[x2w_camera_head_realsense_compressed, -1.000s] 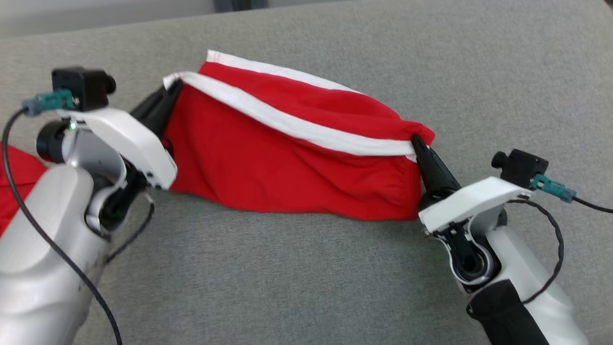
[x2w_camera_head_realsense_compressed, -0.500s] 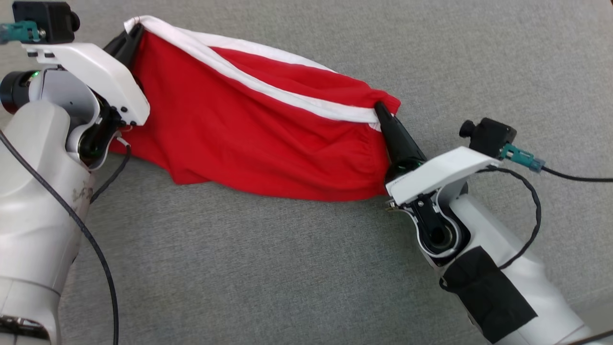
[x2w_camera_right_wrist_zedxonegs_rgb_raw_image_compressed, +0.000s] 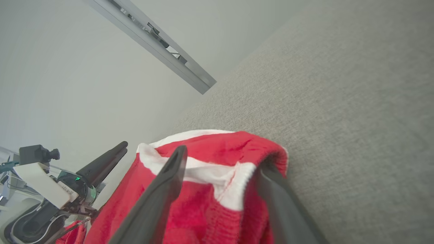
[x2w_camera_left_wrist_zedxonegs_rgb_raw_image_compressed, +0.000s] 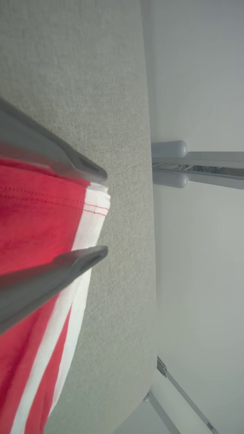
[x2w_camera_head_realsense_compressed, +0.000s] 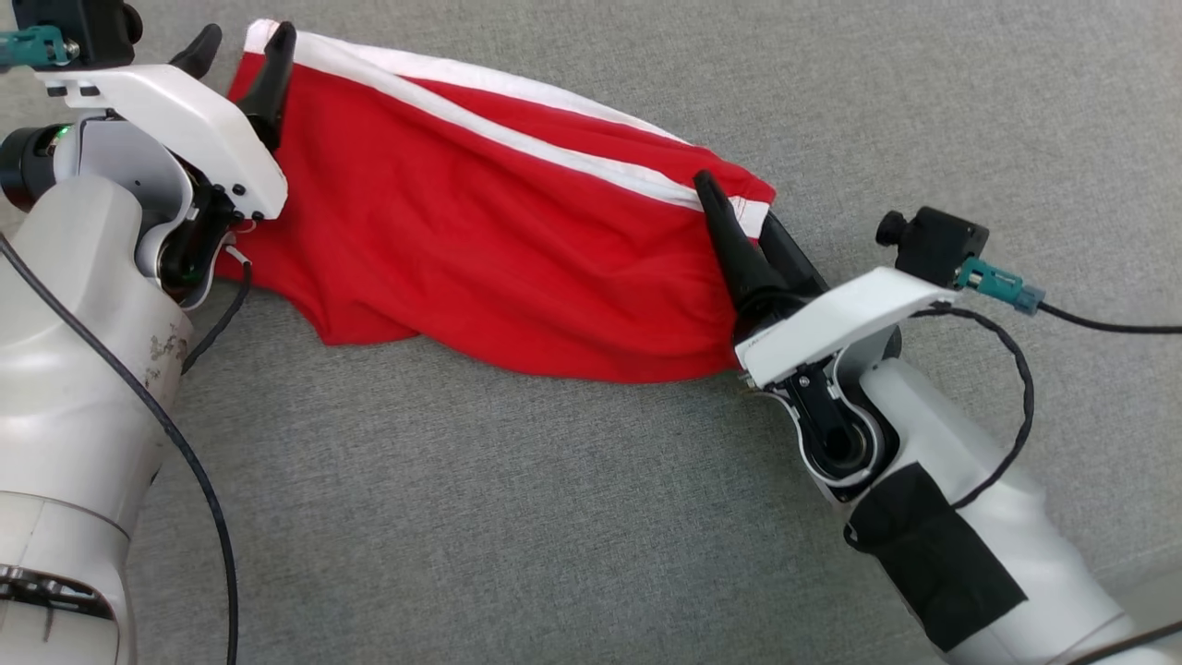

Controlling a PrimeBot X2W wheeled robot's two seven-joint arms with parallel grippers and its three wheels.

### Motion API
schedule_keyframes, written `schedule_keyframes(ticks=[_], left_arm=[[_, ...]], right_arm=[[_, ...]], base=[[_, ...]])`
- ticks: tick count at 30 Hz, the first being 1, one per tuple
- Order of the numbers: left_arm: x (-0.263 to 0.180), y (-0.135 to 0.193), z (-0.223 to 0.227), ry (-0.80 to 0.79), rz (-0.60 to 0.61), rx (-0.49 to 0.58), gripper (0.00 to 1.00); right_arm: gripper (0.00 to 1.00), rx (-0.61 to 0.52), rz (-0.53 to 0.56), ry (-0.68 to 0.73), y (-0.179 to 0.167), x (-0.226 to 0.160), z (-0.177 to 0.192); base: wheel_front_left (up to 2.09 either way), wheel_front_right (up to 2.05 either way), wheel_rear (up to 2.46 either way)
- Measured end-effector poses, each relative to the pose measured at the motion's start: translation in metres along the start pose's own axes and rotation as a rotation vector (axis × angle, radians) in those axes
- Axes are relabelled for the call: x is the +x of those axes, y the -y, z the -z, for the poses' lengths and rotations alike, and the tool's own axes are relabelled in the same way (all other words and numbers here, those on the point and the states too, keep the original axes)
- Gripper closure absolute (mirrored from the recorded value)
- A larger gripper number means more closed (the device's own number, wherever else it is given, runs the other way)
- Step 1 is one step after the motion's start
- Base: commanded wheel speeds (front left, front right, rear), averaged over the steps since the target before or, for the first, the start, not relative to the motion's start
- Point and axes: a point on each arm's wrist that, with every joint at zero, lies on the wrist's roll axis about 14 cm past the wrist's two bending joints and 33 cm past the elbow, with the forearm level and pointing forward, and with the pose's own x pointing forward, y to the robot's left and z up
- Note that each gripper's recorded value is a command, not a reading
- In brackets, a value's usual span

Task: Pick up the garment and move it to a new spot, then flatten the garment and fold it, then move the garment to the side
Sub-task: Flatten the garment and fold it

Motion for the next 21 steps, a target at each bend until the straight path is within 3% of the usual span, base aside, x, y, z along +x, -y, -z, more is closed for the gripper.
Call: schedule_keyframes(ticks=[11, 15, 21], left_arm=[[-0.043, -0.016, -0.020, 0.219, -0.061, 0.064, 0.00], [-0.070, -0.025, -0.024, 0.274, -0.108, 0.089, 0.00], [-0.119, -0.028, -0.032, 0.377, -0.172, 0.091, 0.00]], right_arm=[[0.00, -0.186, 0.061, 0.025, 0.025, -0.036, -0.001], [0.00, -0.264, 0.084, 0.095, 0.033, -0.052, -0.022], [0.00, -0.395, 0.064, 0.235, 0.018, -0.072, -0.060]], base=[[0.00, 0.00, 0.00], [0.00, 0.00, 0.00], [0.00, 0.00, 0.00]])
